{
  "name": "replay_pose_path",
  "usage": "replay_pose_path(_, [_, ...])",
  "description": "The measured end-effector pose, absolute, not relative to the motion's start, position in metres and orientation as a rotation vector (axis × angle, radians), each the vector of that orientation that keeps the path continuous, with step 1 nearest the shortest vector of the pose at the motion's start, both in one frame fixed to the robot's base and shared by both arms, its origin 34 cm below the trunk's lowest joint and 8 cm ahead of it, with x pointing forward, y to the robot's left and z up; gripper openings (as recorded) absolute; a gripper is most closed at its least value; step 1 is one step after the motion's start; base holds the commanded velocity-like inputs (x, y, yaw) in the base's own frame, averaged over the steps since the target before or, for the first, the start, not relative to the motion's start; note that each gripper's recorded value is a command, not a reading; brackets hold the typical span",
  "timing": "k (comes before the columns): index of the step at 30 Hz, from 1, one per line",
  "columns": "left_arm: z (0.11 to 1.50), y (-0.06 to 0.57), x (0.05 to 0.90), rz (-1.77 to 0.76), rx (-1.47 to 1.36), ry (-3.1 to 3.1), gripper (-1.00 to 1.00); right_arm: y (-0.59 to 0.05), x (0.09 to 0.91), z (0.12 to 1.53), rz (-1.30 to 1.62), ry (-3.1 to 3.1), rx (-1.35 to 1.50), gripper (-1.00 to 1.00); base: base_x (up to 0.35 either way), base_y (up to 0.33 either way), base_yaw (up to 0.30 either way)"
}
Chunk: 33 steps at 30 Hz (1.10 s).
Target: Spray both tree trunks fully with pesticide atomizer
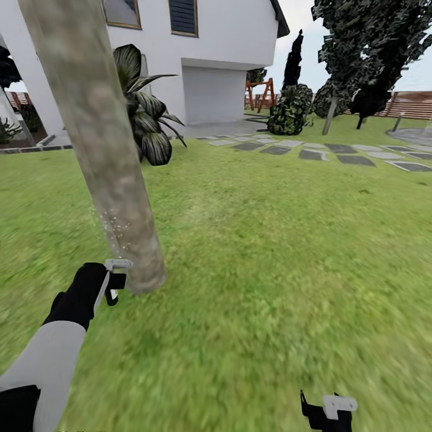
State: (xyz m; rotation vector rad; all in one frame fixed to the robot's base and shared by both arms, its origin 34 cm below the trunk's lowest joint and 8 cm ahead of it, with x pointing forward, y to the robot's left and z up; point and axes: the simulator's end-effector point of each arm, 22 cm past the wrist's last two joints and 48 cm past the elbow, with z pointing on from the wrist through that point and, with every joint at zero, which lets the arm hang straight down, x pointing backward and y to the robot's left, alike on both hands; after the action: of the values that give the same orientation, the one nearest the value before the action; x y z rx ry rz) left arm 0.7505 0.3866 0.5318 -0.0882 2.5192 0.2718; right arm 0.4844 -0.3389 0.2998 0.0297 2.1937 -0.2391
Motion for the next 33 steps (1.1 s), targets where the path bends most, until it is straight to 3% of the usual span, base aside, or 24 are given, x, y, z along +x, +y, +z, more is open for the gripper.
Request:
replay_pose_path(8, [0.538,0.43,0.743,0.345,-0.125,2.515,-1.0,-0.338,0.484,0.299,-0.238,2.195,0.029,1.0,0.092,-0.276,0.274])
replay_pose_path(15, [0.515,0.372,0.745,0.243,-0.078,2.556,-1.0,-0.338,0.484,0.3,-0.238,2.194,0.029,1.0,0.092,-0.276,0.271])
replay_pose_path(22, [0.523,0.428,0.736,0.349,-0.117,2.551,-1.0,-0.34,0.484,0.3,-0.24,2.194,0.03,1.0,0.096,-0.276,0.037])
replay_pose_path(33, [0.514,0.388,0.741,0.303,-0.094,2.561,-1.0,-0.34,0.484,0.3,-0.241,2.193,0.031,1.0,0.096,-0.276,0.0])
